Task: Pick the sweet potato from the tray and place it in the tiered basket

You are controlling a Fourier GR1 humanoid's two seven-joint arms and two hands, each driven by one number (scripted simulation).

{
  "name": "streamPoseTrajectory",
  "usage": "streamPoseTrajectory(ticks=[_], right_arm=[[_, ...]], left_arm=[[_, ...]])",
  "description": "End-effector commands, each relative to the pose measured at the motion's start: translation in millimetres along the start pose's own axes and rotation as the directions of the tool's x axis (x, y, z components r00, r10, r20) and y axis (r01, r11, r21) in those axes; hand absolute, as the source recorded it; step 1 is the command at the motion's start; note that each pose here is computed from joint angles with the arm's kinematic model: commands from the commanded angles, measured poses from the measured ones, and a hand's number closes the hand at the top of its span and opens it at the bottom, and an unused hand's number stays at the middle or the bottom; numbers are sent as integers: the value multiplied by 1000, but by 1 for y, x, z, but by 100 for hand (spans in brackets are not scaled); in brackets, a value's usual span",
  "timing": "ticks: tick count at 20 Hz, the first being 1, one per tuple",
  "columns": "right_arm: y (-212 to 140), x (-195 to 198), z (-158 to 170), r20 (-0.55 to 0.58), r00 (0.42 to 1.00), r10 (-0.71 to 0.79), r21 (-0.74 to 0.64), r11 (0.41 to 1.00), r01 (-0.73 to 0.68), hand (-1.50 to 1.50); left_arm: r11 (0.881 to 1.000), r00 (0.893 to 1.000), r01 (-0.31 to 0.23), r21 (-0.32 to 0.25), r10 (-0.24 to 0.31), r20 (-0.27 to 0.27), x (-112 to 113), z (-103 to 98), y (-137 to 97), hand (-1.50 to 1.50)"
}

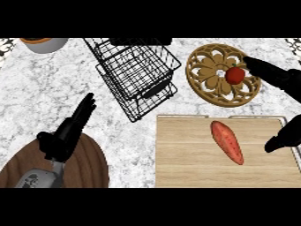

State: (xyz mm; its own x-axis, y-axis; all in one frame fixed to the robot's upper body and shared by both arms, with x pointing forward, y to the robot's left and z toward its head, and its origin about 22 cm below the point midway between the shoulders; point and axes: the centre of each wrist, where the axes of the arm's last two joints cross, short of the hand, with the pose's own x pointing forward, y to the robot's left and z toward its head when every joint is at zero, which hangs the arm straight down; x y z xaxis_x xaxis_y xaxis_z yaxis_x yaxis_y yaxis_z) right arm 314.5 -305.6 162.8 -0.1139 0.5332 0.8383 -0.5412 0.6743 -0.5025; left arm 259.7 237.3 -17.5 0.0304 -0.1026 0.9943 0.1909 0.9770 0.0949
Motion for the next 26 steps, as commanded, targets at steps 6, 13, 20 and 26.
streamPoseTrajectory(ticks=[6, 13, 20, 26], right_arm=[[-26, 50, 26, -110, 932, 345, 270, 913, -306, -150], [-8, 48, 25, -169, 923, 345, 276, 916, -292, -150], [33, 24, 23, -283, 852, 440, 228, 894, -386, -150], [45, -20, 11, -337, 863, 377, 259, 918, -300, -150]], left_arm=[[1000, 1000, 13, -9, -13, -6, 2, -9, 10, 0], [1000, 1000, 8, -9, -8, -7, -15, -11, -16, 0], [1000, 1000, -6, 8, 6, 14, 8, -7, 1, 0], [1000, 1000, 9, -1, -9, -4, -12, -5, 4, 0]])
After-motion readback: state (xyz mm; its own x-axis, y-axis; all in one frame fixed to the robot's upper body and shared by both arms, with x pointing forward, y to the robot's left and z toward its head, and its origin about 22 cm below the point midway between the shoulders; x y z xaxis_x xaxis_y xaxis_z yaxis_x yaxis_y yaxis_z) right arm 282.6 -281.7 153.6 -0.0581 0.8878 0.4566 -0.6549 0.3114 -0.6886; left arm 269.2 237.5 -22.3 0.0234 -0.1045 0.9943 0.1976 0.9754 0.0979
